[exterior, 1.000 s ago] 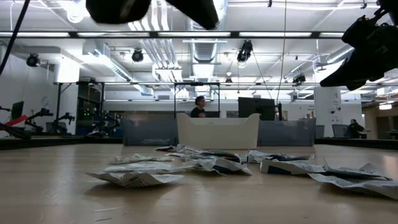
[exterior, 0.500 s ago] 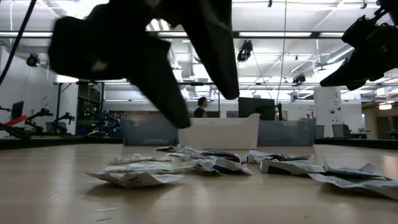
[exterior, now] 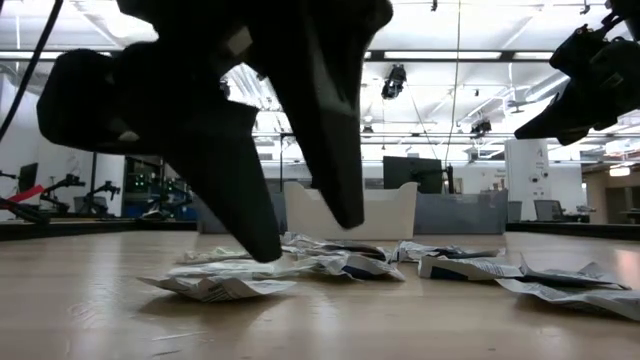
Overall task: Pick & Place First Aid Supplies
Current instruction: Put the blue alcohol pad into the white bin
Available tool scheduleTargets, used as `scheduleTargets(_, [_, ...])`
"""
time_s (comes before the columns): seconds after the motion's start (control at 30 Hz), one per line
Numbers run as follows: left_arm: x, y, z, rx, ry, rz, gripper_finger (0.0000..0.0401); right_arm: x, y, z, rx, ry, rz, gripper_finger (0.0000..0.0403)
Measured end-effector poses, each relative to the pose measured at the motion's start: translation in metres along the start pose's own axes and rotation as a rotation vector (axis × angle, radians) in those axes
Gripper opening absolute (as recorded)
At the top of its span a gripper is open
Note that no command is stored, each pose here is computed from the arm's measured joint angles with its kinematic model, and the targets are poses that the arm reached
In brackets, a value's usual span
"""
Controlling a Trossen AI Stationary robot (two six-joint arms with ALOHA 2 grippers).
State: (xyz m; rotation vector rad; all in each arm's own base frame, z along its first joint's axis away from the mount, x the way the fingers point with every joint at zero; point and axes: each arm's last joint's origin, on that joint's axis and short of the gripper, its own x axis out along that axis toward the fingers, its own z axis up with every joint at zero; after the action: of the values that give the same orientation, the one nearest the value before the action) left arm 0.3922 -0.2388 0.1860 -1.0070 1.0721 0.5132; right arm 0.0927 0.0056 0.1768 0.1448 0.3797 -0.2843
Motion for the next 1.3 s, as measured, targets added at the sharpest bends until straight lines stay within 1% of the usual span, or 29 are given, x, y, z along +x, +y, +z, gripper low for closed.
scheduleTargets(0.17, [-0.001,0.002,0.001,-0.006,-0.001,0.022,0.0161,0.0,0.0,0.0,0.0,0.0,0.0,0.0018])
scheduleTargets(0.37, [-0.003,0.008,0.003,0.002,-0.004,0.098,0.0161,0.0,0.0,0.0,0.0,0.0,0.0,0.0018])
scheduleTargets(0.47, [0.003,0.013,0.004,0.004,-0.013,0.127,0.0161,0.0,0.0,0.0,0.0,0.001,0.0,0.0018])
scheduleTargets(0.57, [0.019,0.018,0.002,0.005,-0.001,0.146,0.0161,0.0,0.0,0.0,0.0,0.0,0.0,0.0018])
scheduleTargets(0.63, [0.032,0.019,-0.001,0.002,0.035,0.146,0.016,0.0,0.0,0.0,0.0,0.0,0.0,0.0018])
scheduleTargets(0.7, [0.049,0.026,-0.004,-0.015,0.079,0.193,0.016,0.0,0.0,0.0,0.0,0.001,0.0,0.0018])
scheduleTargets(0.77, [0.063,0.033,-0.006,-0.055,0.127,0.241,0.0156,0.0,0.0,0.0,0.0,0.001,0.0,0.0018])
scheduleTargets(0.83, [0.073,0.04,-0.009,-0.066,0.167,0.284,0.0145,0.0,0.0,0.0,0.0,0.001,0.0,0.0018])
scheduleTargets(0.93, [0.077,0.043,-0.015,-0.06,0.198,0.304,0.0115,0.0,0.0,0.0,0.0,0.001,0.0,0.0018])
scheduleTargets(1.2, [0.072,0.043,-0.014,-0.022,0.148,0.313,0.0012,0.0,0.0,0.0,-0.001,0.001,0.0,0.0018])
scheduleTargets(1.3, [0.072,0.043,-0.014,-0.009,0.138,0.312,0.0007,0.0,0.0,0.0,0.0,0.001,-0.001,0.0018])
